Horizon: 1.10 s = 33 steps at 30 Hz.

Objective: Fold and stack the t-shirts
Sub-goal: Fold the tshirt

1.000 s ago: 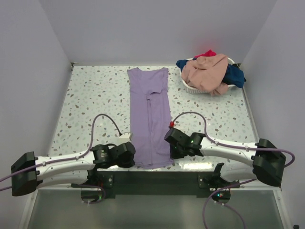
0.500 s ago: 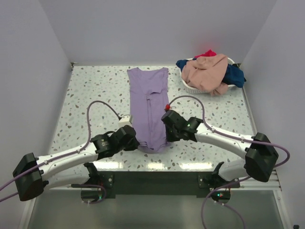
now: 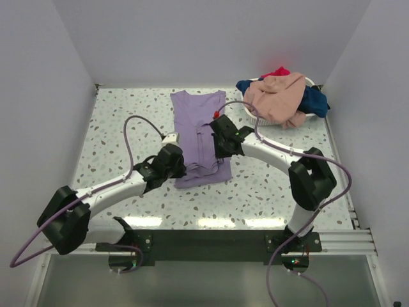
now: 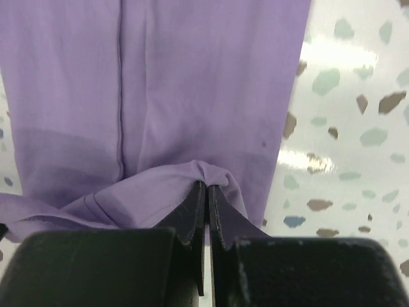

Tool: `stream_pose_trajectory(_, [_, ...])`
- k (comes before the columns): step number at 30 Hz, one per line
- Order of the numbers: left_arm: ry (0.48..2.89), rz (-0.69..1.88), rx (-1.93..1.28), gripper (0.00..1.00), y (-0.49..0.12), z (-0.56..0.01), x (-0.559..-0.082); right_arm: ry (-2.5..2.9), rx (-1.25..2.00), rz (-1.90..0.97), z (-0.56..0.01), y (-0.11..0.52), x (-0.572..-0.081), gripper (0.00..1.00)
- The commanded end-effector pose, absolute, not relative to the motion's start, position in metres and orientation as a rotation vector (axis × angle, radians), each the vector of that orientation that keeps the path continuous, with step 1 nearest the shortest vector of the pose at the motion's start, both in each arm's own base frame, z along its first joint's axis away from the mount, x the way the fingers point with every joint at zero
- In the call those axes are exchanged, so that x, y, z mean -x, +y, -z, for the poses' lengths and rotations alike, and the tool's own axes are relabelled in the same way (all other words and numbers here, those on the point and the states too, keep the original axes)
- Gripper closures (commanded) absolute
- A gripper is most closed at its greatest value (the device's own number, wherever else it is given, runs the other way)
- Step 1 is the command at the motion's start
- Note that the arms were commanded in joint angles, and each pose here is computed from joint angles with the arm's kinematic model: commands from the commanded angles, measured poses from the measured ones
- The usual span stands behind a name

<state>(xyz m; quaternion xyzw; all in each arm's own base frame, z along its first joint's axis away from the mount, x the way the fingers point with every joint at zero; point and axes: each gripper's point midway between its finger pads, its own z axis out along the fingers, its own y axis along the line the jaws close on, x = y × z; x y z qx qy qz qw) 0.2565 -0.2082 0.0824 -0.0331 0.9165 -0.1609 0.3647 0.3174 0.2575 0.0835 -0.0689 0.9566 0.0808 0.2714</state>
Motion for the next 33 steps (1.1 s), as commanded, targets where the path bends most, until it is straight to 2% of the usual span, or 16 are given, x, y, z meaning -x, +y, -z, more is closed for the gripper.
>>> stream_pose_trajectory(1, [2.223,0.486,0.044,1.00,-0.225,-0.113,-0.296,2.505,0.211,-0.232,-0.103,0.267,-0.353,1.00])
stream_pose_trajectory(12, [2.168,0.488,0.206,1.00,-0.215,-0.108,-0.353,2.508,0.170,-0.174,-0.103,0.262,-0.394,1.00])
stream_pose_trajectory(33, [2.153,0.506,0.453,1.00,-0.190,-0.085,-0.390,2.539,0.092,-0.086,-0.087,0.230,-0.408,1.00])
